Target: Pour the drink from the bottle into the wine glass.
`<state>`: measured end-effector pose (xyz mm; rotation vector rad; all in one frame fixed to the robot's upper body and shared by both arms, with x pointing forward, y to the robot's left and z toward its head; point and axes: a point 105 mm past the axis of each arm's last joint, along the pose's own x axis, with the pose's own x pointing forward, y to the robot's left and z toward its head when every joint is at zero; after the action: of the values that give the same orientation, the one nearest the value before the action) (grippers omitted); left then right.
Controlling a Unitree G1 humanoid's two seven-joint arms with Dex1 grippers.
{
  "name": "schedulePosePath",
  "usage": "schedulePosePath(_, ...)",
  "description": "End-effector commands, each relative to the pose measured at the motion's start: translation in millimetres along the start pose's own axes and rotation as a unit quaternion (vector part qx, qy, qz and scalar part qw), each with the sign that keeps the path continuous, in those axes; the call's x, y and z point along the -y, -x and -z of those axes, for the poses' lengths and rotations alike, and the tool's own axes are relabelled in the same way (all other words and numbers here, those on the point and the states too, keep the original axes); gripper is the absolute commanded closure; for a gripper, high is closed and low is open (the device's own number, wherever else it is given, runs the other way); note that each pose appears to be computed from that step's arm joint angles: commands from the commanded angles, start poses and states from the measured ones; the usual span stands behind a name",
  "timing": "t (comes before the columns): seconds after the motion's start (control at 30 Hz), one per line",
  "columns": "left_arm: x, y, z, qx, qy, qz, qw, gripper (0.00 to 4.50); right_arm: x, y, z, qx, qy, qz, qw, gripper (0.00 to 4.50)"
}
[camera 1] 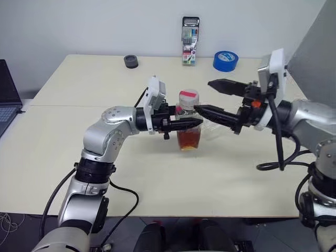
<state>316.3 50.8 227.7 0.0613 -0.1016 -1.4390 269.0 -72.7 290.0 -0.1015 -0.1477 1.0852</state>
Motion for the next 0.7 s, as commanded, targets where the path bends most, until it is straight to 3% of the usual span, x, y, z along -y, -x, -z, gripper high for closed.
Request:
schedulePosePath(0.03,-1.2,-3.9,-16.9,0.016,-0.038,0.005,0.999,2.73,-5.2,-10.0,-5.0,0.026,0.008,0.017,0.999,0.03)
schedulePosePath(0.37,0.1,-5.3,-16.6,0.011,-0.046,0.014,0.999,2.73,13.9,-24.0,-6.6,0.042,0.035,0.055,0.997,0.03)
schedulePosePath(0.7,-0.5,-1.6,-16.8,0.007,-0.05,0.011,0.999,2.73,15.6,-11.5,-4.3,0.026,0.042,0.051,0.997,0.03)
